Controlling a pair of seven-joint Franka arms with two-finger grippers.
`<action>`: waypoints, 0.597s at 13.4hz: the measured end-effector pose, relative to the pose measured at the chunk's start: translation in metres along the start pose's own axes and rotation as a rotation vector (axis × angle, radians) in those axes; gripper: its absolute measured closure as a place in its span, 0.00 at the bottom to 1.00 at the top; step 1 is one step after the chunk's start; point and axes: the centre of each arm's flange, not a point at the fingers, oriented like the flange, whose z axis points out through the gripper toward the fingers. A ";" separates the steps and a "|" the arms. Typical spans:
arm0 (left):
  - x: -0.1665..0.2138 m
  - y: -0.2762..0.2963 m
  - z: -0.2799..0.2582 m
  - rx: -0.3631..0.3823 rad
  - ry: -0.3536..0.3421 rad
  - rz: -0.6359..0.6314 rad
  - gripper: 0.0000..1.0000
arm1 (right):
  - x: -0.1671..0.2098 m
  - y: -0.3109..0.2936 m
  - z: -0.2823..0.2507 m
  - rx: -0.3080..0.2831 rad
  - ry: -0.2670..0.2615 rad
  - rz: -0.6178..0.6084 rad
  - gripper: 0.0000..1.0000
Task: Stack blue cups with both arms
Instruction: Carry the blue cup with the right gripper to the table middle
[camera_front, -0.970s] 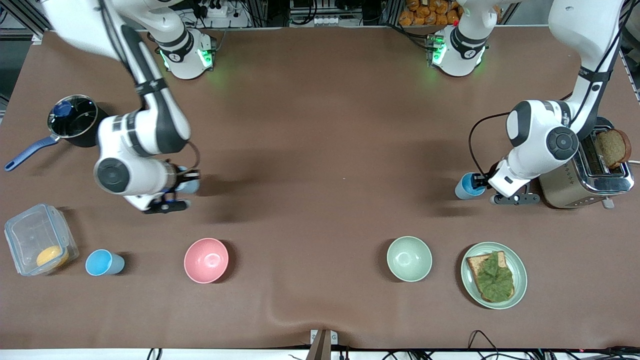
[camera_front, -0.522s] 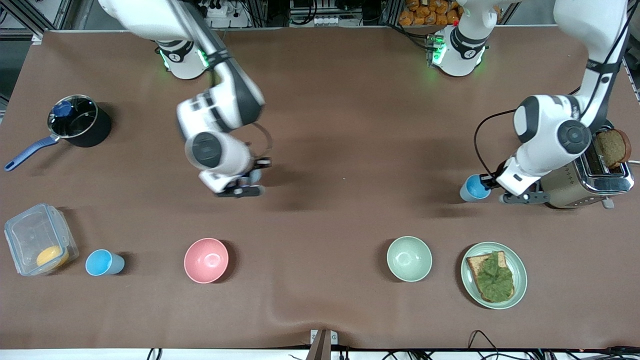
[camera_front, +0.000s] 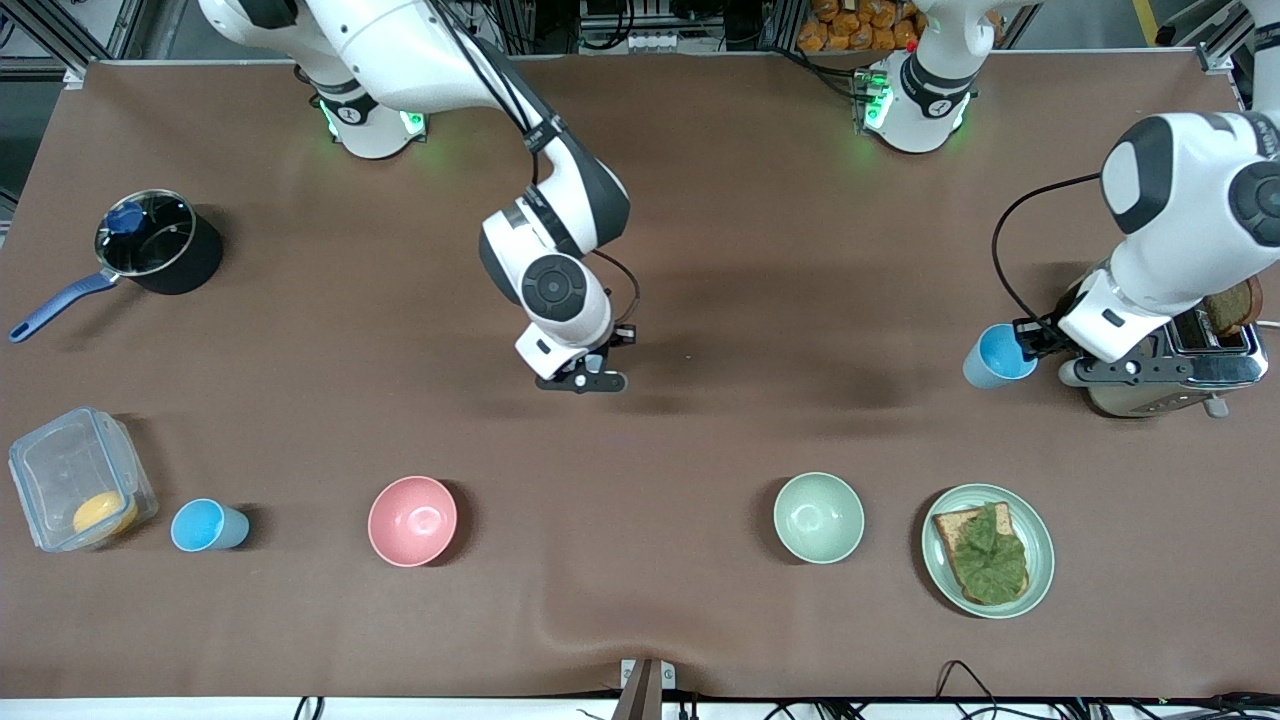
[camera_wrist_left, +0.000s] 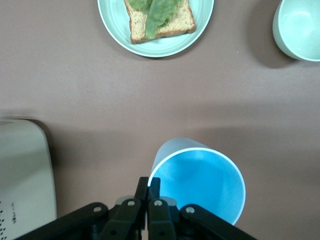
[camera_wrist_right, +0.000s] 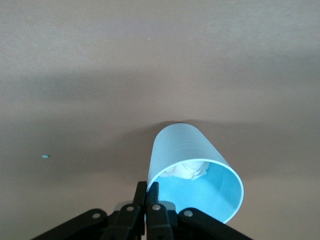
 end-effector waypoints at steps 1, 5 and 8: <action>0.001 0.000 -0.001 0.000 0.000 0.001 0.98 | -0.001 -0.003 0.002 0.001 -0.001 -0.002 0.98; 0.001 0.003 0.001 -0.001 -0.008 0.008 0.98 | -0.005 -0.011 0.005 0.006 0.007 -0.009 0.97; 0.002 0.004 -0.001 -0.001 -0.009 0.018 0.98 | -0.009 -0.019 0.006 0.019 0.028 -0.022 0.74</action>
